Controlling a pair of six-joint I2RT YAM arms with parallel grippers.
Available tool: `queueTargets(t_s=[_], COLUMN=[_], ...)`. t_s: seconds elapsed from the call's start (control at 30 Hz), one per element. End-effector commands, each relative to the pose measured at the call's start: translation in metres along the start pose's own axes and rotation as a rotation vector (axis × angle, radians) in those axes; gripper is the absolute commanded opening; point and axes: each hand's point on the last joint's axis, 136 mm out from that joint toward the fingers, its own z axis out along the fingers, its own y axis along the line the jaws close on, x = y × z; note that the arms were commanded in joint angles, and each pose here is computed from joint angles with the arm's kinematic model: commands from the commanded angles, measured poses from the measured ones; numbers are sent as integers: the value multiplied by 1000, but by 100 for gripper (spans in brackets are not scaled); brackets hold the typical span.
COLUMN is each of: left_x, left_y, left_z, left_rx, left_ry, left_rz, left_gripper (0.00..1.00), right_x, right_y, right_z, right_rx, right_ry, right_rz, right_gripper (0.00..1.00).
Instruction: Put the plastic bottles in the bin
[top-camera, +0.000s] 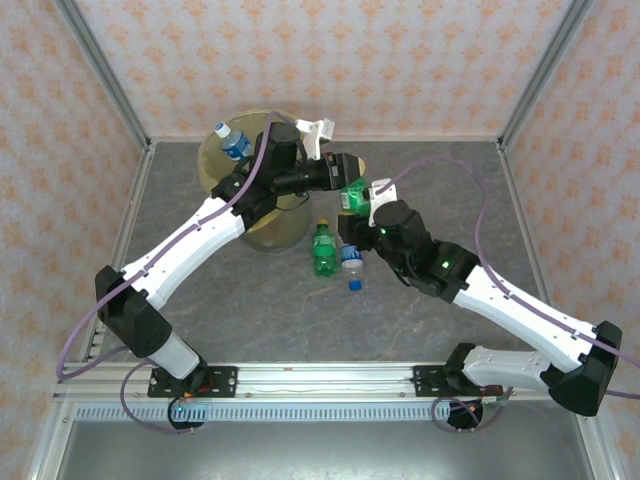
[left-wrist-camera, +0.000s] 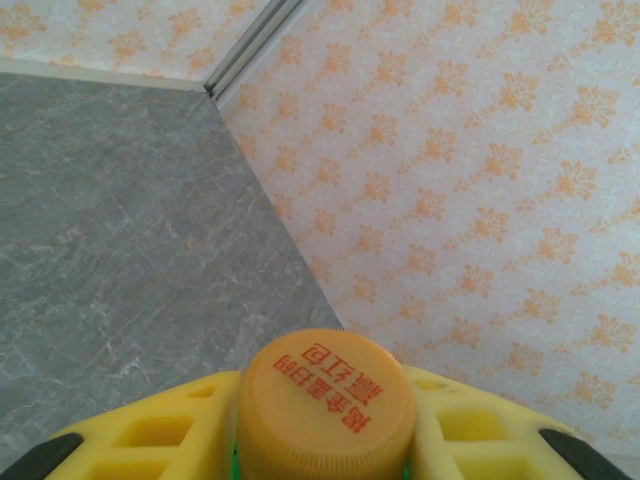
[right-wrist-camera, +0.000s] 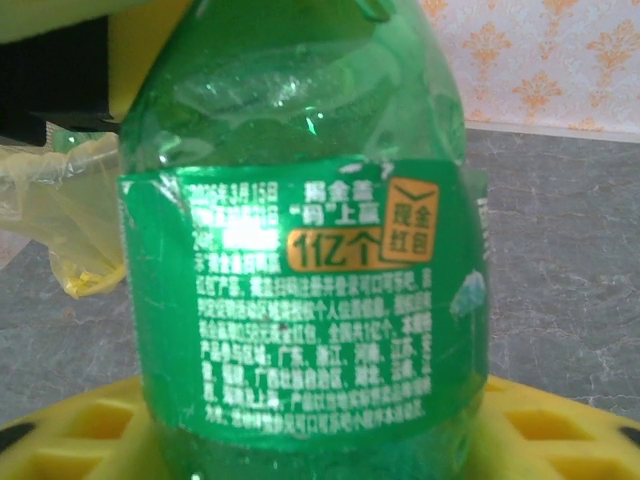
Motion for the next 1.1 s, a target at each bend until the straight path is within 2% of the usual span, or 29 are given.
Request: queueTargets(t_s=[0.0,0.03,0.07,0.1,0.23,0.37,0.5,0.63,0.83,1.07], left_x=[-23,-25,-29,-33,-55,-87,-122,-140,-139,-111], left_y=[-30,-32,-34,-35,-36,-20,14,46,89,134], left_z=[-11,-13,-15,-18,-33,-60,-104,-144,-179,-163], left_rx=[57,54,47,38,1,-88,-238,-439,-748,-866], left_ry=[-57,-64,-73,-83,-139,-221,-326,-390,-413,-284], left_rz=[34,40,45,51,71,61,77,112,180,151], left_gripper=[36,35,35,35,35,33,33,34,34,34], right_x=[-13,-14,-17,-19,-27,-35,-37,-35,-29,-25], right_y=[-1,-3,-5,-6,-12,-17,-18,-20,-21,-25], right_z=[-9,-11,-14,-17,-30,-40,-46,-47,-46,-49], right_rx=[2,6,8,9,14,16,5,-2,-8,-5], right_ry=[-54,-66,-82,-98,-150,-193,-222,-240,-246,-252], right_rz=[18,27,36,45,76,100,117,127,125,125], right_gripper=[72,81,98,100,100,100,100,100,100,100])
